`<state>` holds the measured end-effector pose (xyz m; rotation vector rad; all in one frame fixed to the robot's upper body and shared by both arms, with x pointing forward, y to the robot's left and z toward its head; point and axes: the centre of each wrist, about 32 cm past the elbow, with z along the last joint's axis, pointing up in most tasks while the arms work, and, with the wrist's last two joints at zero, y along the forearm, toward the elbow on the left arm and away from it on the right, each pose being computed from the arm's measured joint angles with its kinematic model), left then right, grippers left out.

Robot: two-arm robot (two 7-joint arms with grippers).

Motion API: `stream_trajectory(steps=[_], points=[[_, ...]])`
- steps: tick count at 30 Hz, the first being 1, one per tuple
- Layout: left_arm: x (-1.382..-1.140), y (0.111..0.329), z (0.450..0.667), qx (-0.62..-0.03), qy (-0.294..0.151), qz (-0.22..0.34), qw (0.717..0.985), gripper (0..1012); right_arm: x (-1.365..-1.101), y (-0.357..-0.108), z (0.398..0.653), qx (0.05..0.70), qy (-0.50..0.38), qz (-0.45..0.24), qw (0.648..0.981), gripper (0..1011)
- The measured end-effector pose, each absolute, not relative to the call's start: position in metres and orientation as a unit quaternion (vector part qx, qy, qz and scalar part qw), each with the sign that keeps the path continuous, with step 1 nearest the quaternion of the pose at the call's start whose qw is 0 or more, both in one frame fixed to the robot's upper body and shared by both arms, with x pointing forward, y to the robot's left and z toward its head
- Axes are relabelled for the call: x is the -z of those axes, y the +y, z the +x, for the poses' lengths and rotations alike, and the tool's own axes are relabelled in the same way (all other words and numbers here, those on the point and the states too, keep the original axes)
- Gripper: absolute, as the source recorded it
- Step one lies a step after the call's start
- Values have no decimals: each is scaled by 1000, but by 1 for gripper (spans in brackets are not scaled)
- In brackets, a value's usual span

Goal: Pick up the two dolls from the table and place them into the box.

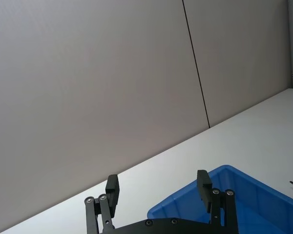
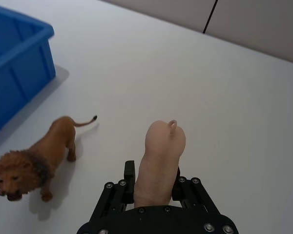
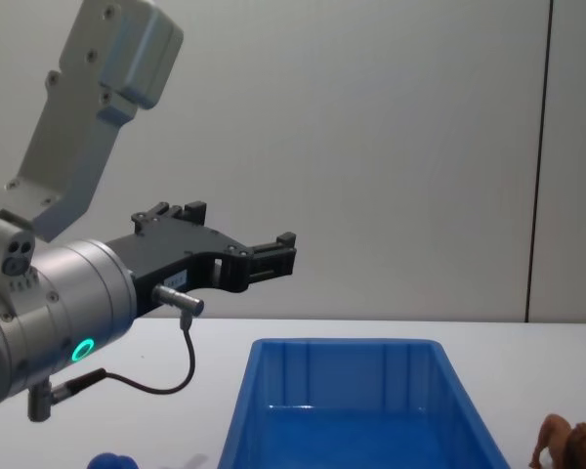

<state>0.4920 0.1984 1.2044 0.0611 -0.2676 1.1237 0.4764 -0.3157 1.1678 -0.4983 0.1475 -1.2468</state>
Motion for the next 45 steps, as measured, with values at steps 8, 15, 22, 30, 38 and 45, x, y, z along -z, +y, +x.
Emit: stream_trajectory(steps=[8,15,22,30,38,45], points=[[-1204,198,492,-531,-126,29,837,1002,-1181,-311,476,584,42,-179,791,386],[-1204,198,492,-531,-126,29,837,1001,-1199,-298,479,577,20,-132,806,386],[-1204,198,492,-531,-126,29,837,1001,-1215,-277,484,551,8,-100,829,386],[-1204,198,492,-531,-126,29,837,1001,-1228,-242,490,504,9,-97,858,386],[-1204,198,492,-531,-126,29,837,1001,-1231,-209,495,464,20,-125,877,384],[-1204,198,492,-531,-126,29,837,1001,-1229,-188,498,439,29,-149,886,535]])
